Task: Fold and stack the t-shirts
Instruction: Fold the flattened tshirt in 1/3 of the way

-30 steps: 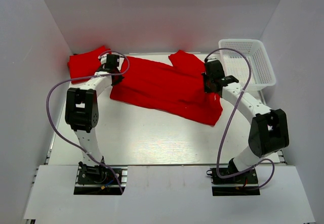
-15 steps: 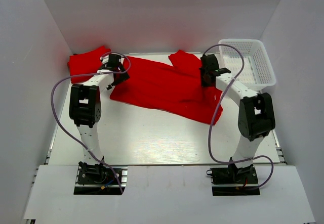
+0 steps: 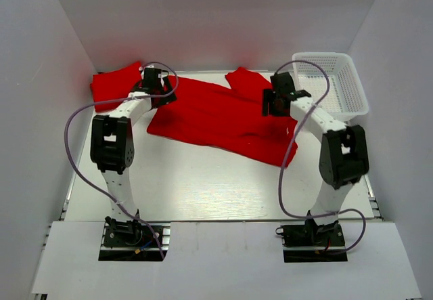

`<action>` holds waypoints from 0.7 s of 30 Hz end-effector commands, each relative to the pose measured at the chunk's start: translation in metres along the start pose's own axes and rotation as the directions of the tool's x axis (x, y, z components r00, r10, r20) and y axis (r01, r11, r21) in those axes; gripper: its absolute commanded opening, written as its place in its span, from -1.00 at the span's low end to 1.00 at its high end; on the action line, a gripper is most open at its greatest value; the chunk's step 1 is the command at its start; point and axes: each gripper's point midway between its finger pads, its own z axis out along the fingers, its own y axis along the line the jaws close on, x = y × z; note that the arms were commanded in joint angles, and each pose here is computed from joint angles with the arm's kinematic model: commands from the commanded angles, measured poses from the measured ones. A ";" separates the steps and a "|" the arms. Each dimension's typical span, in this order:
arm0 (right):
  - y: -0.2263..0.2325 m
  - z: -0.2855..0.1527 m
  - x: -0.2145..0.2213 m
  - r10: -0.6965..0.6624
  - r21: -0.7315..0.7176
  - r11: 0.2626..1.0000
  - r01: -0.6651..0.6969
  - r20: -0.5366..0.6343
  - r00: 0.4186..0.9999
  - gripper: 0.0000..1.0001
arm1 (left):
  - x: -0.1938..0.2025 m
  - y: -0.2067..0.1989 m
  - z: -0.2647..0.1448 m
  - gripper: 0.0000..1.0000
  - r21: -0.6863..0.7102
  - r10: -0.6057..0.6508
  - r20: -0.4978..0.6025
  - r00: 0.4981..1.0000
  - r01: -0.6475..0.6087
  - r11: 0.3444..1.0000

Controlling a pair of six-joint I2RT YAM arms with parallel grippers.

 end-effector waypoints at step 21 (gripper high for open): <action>0.030 0.006 0.066 -0.001 -0.211 0.977 -0.030 -0.144 0.990 0.12 | 0.073 0.023 -0.072 1.00 0.097 0.071 -0.096 0.993 -0.062 0.993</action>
